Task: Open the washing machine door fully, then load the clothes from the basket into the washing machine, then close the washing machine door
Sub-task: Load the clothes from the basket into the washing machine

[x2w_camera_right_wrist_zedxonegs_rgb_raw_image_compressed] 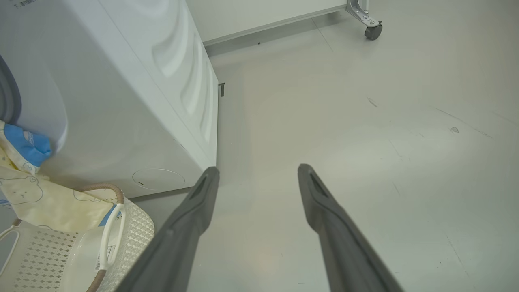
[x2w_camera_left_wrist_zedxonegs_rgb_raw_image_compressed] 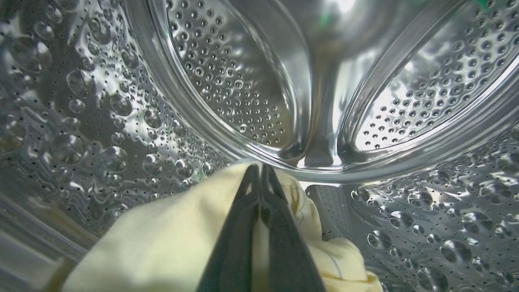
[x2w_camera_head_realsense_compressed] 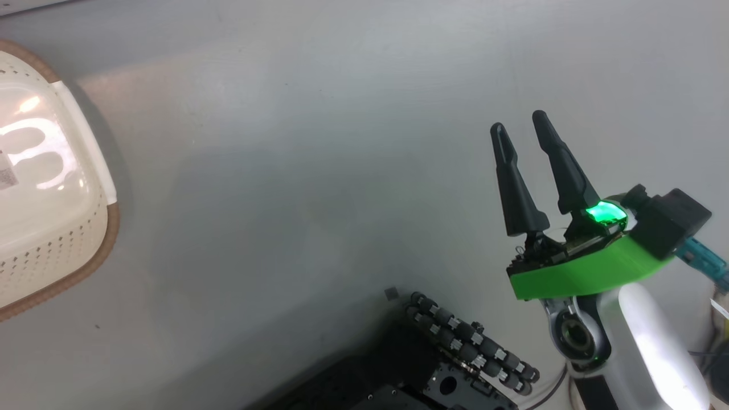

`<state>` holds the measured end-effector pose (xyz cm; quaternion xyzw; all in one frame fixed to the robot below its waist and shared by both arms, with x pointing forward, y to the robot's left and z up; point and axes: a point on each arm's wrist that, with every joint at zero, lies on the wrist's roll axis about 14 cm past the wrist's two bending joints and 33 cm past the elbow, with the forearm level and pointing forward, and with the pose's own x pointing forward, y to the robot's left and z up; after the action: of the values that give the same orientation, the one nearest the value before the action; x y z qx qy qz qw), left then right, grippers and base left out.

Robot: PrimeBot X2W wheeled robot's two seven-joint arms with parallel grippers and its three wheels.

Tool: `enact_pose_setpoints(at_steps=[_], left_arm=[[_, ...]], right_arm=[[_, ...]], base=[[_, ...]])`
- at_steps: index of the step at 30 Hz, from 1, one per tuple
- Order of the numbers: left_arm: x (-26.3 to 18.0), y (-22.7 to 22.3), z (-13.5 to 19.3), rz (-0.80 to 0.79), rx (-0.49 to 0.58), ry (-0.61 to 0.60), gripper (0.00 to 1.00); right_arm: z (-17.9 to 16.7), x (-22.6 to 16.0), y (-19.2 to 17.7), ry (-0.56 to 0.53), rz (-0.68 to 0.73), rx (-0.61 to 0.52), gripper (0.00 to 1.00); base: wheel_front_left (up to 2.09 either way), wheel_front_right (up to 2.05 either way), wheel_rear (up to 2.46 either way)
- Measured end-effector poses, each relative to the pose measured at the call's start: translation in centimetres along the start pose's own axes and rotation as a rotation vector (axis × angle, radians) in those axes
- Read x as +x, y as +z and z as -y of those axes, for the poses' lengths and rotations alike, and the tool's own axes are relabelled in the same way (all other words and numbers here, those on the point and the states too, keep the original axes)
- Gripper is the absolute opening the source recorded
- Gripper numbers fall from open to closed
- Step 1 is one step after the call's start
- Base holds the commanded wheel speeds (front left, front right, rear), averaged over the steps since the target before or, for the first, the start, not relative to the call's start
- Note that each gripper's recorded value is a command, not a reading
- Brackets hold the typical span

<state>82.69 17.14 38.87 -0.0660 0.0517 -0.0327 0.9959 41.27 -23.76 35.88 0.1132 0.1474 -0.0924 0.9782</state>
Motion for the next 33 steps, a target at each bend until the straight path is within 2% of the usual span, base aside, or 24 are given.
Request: enact_pose_setpoints(at_steps=[3, 4, 5, 13, 33], left_arm=[[0.0, -0.1, 0.3, -0.020, 0.004, -0.013, 0.00], [0.0, -0.2, 0.3, -0.028, 0.000, -0.017, 0.83], [0.0, -0.2, 0.3, -0.034, -0.005, -0.017, 1.00], [-0.8, -1.8, 0.4, -0.110, -0.038, -0.018, 1.00], [-5.8, -1.6, 1.7, -0.081, -0.054, -0.016, 1.00]], right_arm=[[-0.1, 0.0, 0.0, 0.002, 0.000, 0.001, 1.00], [0.0, 0.0, 0.0, 0.002, -0.001, 0.001, 1.00], [-0.1, 0.1, 0.0, 0.003, 0.000, 0.002, 1.00], [-0.5, 0.4, 0.7, 0.021, 0.023, 0.009, 1.00], [-1.7, 0.3, 3.2, 0.063, 0.098, 0.005, 1.00]], base=[[0.00, 0.00, 0.00], [0.00, 0.00, 0.00], [0.00, 0.00, 0.00], [0.00, 0.00, 0.00], [0.00, 0.00, 0.00]])
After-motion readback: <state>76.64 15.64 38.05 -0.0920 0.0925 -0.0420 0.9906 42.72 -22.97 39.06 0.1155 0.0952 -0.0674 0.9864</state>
